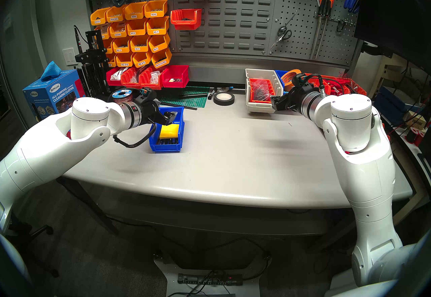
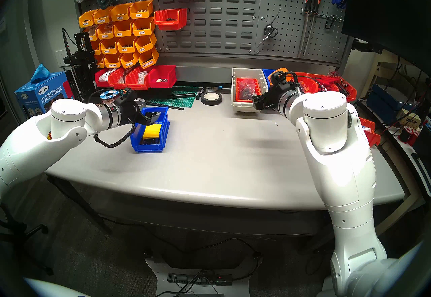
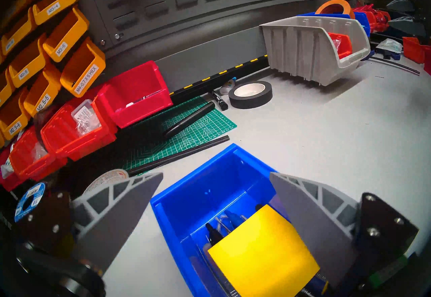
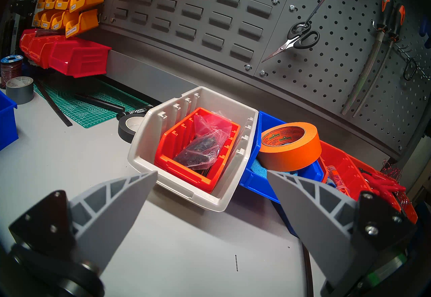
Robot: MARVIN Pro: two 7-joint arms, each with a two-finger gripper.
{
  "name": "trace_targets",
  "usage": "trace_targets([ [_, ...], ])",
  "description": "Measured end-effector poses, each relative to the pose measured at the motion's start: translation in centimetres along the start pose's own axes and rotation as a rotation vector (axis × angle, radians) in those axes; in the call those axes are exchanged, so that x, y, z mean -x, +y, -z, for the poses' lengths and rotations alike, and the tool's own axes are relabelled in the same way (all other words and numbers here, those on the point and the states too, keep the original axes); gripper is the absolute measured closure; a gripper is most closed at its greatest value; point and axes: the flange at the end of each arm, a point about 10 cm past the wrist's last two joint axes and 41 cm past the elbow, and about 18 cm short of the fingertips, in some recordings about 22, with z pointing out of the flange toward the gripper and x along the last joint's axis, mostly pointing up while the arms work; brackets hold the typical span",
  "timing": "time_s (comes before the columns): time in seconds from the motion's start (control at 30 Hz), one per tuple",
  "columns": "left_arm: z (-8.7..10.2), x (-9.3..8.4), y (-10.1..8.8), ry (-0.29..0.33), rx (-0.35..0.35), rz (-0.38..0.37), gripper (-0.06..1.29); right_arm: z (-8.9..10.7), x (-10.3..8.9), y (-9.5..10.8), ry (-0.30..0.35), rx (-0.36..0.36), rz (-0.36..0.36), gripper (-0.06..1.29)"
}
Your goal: Hang all the unorganized tool boxes onto the wall
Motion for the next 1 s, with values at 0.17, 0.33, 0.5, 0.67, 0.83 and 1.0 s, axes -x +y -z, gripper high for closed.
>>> trace_targets([
  [0.17,0.2,0.2,-0.5,-0.001,-0.021,0.019,0.00,0.0,0.0,0.0,0.000,0.000,0.000,0.01],
  [0.33,0.4,0.1,-0.9,0.002,-0.041,0.037,0.00,0.0,0.0,0.0,0.000,0.000,0.000,0.01],
  [0.5,0.6,0.1,-1.3,0.004,-0.059,0.059,0.00,0.0,0.0,0.0,0.000,0.000,0.000,0.01],
  [0.67,0.7,0.3,-1.5,0.005,-0.069,0.090,0.00,0.0,0.0,0.0,0.000,0.000,0.000,0.01],
  [0.83,0.9,1.0,-1.2,-0.001,-0.068,0.116,0.00,0.0,0.0,0.0,0.000,0.000,0.000,0.01],
  [1.0,1.1,1.8,-0.8,-0.010,-0.065,0.138,0.00,0.0,0.0,0.0,0.000,0.000,0.000,0.01],
])
